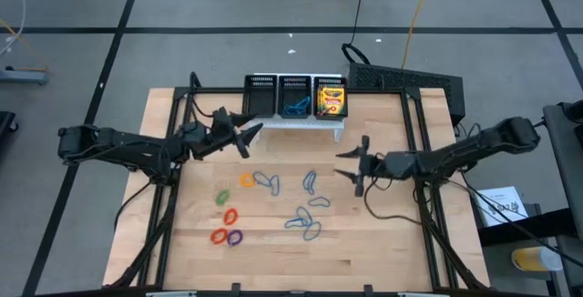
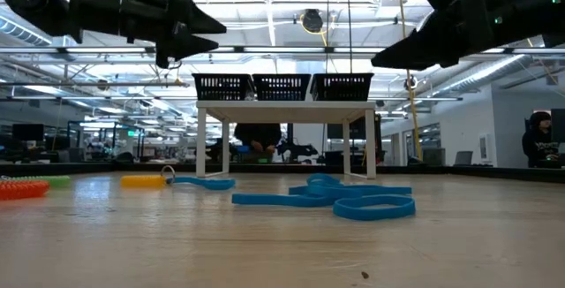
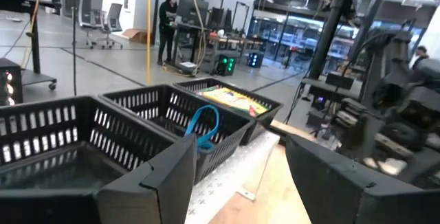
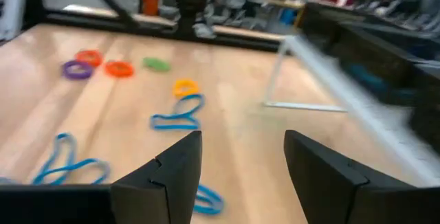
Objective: Pick & Place Office Desk Supplies
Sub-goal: Put the blue rubber band into the middle black bin
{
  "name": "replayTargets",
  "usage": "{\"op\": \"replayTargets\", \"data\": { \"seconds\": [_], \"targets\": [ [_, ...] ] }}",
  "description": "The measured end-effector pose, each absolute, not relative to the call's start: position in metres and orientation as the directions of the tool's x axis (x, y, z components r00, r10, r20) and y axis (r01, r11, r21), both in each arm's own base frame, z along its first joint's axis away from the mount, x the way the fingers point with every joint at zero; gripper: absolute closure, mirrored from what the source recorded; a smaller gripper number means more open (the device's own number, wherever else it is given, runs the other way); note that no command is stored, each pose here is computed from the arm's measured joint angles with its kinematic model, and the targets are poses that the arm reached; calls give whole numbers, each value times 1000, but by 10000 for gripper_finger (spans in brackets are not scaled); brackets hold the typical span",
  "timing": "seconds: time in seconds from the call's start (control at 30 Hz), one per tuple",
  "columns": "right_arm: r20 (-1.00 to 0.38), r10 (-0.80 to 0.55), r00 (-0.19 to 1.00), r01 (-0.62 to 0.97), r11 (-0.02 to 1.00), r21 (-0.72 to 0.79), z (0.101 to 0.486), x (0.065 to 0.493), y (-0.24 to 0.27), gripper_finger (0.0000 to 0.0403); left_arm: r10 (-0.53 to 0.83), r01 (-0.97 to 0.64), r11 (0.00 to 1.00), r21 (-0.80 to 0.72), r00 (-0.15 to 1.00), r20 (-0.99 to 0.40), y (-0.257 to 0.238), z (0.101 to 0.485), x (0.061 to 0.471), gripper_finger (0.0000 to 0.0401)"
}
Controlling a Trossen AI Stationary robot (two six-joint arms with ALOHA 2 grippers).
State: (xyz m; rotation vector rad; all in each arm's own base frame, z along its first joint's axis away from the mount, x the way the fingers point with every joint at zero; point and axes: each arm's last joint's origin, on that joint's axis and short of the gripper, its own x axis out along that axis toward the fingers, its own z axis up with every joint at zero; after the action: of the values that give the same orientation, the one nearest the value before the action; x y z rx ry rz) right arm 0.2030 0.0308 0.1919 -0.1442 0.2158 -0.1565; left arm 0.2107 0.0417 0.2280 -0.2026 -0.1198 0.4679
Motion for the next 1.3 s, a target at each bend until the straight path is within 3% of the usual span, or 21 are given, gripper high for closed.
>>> {"op": "replayTargets", "data": {
  "seconds": [0.43, 0.9, 1.3],
  "targets": [
    [-421, -77, 904, 42, 995, -91, 144, 229, 66, 206, 458, -456, 880, -131, 889, -18, 42, 219, 211, 166],
    [-515, 17, 857, -13, 1000, 11, 99, 242, 73, 208, 455, -461, 880, -115, 887, -74, 42, 213, 211, 166],
    [-554, 2, 832, -4, 1000, -2, 87, 255, 75, 279, 455, -461, 872, -164, 887, -76, 42, 213, 211, 167]
  ]
}}
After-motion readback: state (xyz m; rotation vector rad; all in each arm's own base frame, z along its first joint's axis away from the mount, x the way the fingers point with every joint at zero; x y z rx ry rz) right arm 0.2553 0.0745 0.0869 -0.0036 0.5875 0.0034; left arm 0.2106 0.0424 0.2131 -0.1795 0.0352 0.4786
